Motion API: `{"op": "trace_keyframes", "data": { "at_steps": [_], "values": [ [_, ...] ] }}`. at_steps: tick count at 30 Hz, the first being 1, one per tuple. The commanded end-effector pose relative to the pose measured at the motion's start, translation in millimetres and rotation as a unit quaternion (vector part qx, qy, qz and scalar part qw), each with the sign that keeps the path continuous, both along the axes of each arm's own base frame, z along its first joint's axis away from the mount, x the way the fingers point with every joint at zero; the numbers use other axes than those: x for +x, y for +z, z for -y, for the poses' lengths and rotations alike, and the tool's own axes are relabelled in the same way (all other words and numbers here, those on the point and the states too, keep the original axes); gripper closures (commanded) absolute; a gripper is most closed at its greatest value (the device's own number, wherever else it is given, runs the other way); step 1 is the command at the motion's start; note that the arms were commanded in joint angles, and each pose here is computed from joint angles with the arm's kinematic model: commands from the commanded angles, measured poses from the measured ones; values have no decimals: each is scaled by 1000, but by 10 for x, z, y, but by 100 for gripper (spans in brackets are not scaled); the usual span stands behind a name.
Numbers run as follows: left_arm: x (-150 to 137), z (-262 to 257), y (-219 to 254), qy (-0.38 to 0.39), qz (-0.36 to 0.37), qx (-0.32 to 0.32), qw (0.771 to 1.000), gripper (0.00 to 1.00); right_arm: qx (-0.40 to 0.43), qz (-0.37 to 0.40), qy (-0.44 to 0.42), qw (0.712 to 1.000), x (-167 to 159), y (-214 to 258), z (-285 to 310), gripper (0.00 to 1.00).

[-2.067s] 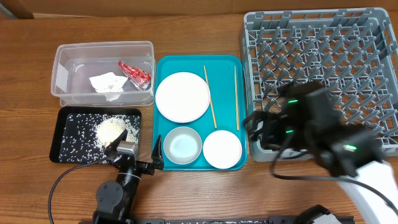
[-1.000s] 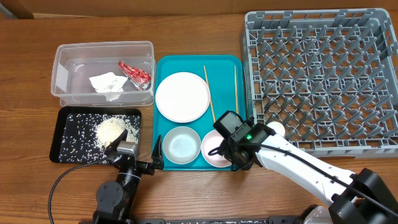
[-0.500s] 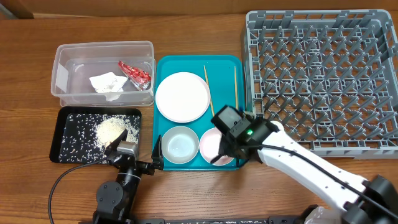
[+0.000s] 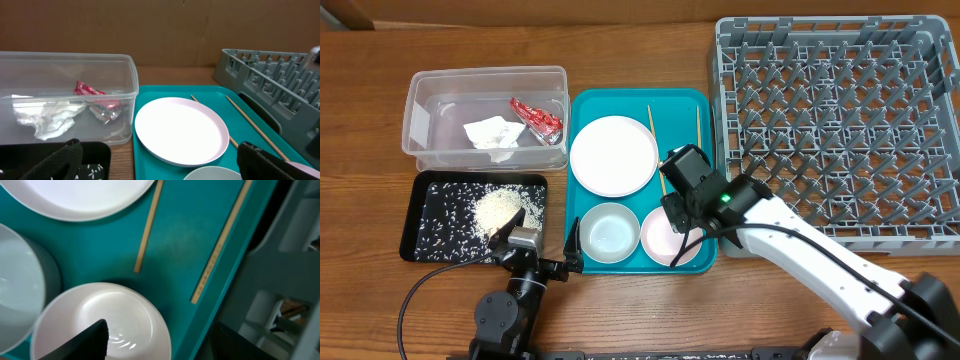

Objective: Sort waste into correct bins and load items into the dishwasher
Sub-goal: 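Grasp the pink bowl with the right gripper and lift it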

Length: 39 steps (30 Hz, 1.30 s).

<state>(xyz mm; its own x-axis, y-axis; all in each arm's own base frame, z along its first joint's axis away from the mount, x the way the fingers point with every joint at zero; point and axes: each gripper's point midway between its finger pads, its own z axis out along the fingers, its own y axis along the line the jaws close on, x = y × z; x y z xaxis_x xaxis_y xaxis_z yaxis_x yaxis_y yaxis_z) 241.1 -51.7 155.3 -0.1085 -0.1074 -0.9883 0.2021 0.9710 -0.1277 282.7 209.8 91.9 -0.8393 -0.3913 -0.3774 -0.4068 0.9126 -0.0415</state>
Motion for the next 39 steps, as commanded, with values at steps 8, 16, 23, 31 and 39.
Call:
{"op": "trace_keyframes", "data": {
  "at_steps": [8,16,23,31,39],
  "values": [
    [-4,2,4,-2,3,-1,1000,0,-82,-57,66,993,-90,-552,102,46],
    [-4,2,4,-2,3,-1,1000,0,-112,-53,57,991,-65,-411,207,92],
    [-4,2,4,-2,3,-1,1000,0,-73,-8,14,997,109,205,95,96],
    [-4,2,4,-2,3,-1,1000,0,-111,181,-244,946,393,1222,810,96],
    [-4,2,4,-2,3,-1,1000,0,-188,324,-443,814,388,1728,1784,96]
  ]
}}
